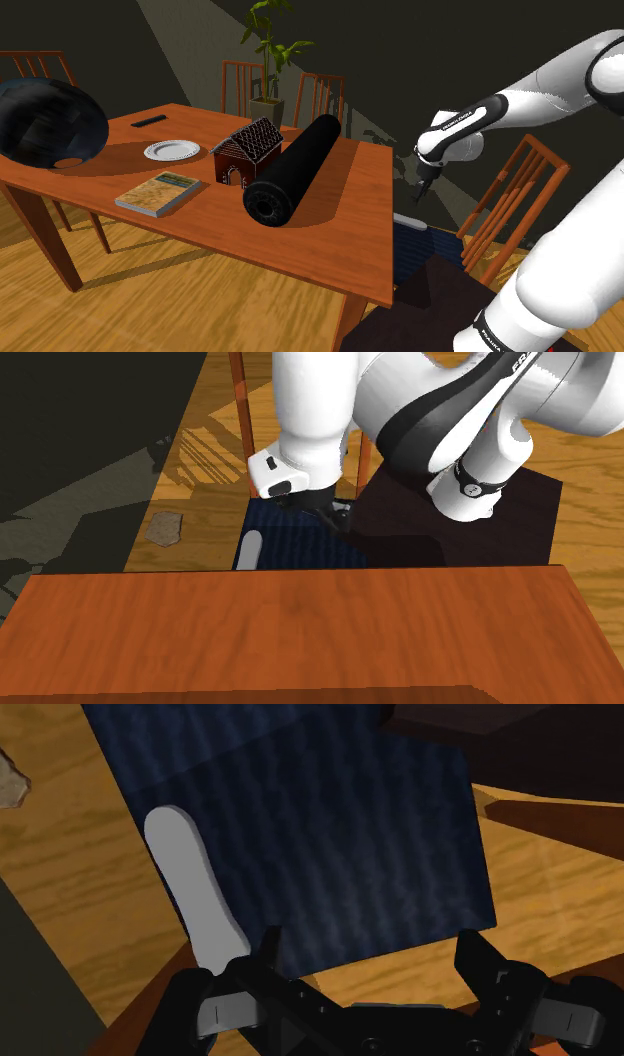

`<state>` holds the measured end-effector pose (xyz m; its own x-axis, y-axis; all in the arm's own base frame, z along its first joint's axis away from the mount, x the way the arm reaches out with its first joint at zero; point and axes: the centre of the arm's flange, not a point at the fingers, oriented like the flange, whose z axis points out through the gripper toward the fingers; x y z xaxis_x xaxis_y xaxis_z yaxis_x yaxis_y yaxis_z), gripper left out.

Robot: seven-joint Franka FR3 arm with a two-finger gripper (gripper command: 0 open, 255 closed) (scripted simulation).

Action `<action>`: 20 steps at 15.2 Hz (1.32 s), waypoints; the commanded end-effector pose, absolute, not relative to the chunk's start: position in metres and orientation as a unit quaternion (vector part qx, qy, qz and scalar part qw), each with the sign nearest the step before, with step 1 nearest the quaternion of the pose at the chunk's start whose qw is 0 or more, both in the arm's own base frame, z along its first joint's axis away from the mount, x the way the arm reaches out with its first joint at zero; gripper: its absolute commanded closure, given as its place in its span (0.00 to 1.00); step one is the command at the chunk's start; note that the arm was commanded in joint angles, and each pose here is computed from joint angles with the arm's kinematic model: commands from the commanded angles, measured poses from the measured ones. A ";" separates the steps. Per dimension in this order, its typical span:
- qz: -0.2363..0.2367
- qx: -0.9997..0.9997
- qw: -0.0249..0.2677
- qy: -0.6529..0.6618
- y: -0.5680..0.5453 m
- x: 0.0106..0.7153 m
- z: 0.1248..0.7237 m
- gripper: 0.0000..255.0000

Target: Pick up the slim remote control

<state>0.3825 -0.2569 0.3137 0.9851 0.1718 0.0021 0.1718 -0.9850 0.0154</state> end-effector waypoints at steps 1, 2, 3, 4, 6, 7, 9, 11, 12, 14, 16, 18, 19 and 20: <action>0.002 0.995 0.008 0.095 -0.278 0.388 0.293 0.00; 0.002 0.995 0.007 0.100 -0.287 0.391 0.284 0.00; 0.002 0.995 0.007 0.104 -0.296 0.395 0.275 0.00; 0.002 0.994 0.007 0.108 -0.304 0.398 0.265 0.00; 0.001 0.993 0.006 0.117 -0.321 0.406 0.246 0.00; 0.001 0.993 0.005 0.121 -0.330 0.409 0.237 0.00; 0.001 0.992 0.005 0.130 -0.347 0.417 0.218 0.00; 0.001 0.990 0.004 0.138 -0.364 0.425 0.199 0.00; 0.001 0.990 0.004 0.142 -0.372 0.429 0.189 0.00; 0.001 0.989 0.003 0.151 -0.389 0.438 0.170 0.00; 0.001 0.987 0.002 0.159 -0.405 0.446 0.151 0.00; 0.001 0.986 0.001 0.168 -0.421 0.455 0.132 0.00; 0.001 0.985 0.001 0.171 -0.427 0.458 0.126 0.00; 0.001 0.985 0.001 0.171 -0.427 0.458 0.120 0.00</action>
